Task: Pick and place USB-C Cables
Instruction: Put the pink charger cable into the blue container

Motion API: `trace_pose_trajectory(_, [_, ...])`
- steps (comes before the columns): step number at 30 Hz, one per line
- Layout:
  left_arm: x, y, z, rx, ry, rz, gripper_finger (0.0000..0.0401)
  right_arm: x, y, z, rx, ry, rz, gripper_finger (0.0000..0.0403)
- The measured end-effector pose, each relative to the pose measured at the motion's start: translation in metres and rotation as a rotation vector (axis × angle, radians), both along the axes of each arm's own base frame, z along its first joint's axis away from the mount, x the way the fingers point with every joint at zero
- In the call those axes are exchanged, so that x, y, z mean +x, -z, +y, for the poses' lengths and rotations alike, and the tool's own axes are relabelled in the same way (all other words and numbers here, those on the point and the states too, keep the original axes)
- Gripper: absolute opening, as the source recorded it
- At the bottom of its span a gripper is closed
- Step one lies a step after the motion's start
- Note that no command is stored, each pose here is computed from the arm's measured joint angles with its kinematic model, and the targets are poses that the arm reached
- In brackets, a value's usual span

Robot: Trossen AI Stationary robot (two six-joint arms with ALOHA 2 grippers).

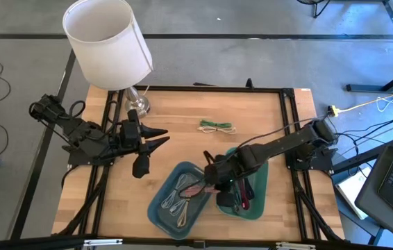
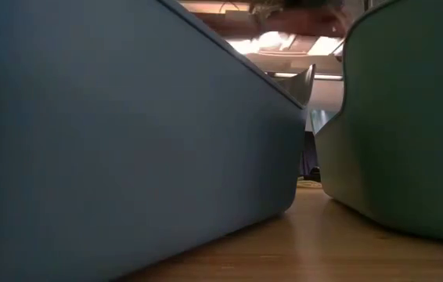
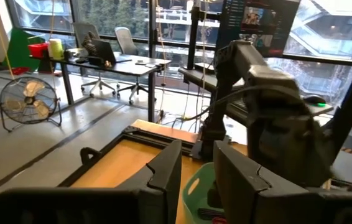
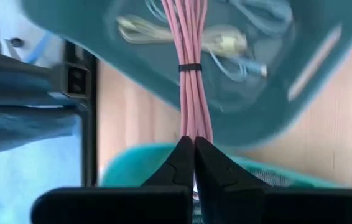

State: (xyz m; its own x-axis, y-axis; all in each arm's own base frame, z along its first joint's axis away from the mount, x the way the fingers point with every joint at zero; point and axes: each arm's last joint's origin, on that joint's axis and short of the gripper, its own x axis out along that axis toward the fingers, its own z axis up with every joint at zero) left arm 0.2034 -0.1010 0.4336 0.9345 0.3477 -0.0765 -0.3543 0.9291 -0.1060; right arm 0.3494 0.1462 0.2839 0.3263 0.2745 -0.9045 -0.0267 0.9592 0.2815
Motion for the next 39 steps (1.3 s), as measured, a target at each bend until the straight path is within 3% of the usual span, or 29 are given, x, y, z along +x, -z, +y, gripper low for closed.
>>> trace_pose_trajectory(4, [0.002,0.001,0.004,0.004,-0.018,0.006,0.0086,0.013,-0.019,0.003,-0.001,-0.05,-0.058,0.0])
trace_pose_trajectory(9, [0.003,0.002,0.007,0.014,-0.033,0.023,0.0086,0.03,-0.018,0.002,-0.035,-0.084,-0.034,0.0])
trace_pose_trajectory(15, [0.003,0.002,0.007,0.012,-0.036,0.021,0.0086,0.053,0.003,0.004,-0.064,-0.144,-0.018,0.0])
trace_pose_trajectory(28, [0.003,0.002,0.007,0.011,-0.035,0.019,0.0084,0.089,0.081,-0.016,-0.131,-0.172,0.129,0.0])
trace_pose_trajectory(35, [0.004,0.002,0.007,0.008,-0.014,0.02,0.0082,0.095,0.095,-0.024,-0.153,-0.167,0.154,0.0002])
trace_pose_trajectory(39, [0.004,0.002,0.007,0.008,-0.009,0.02,0.0081,0.096,0.09,-0.024,-0.096,-0.157,0.158,0.0034])
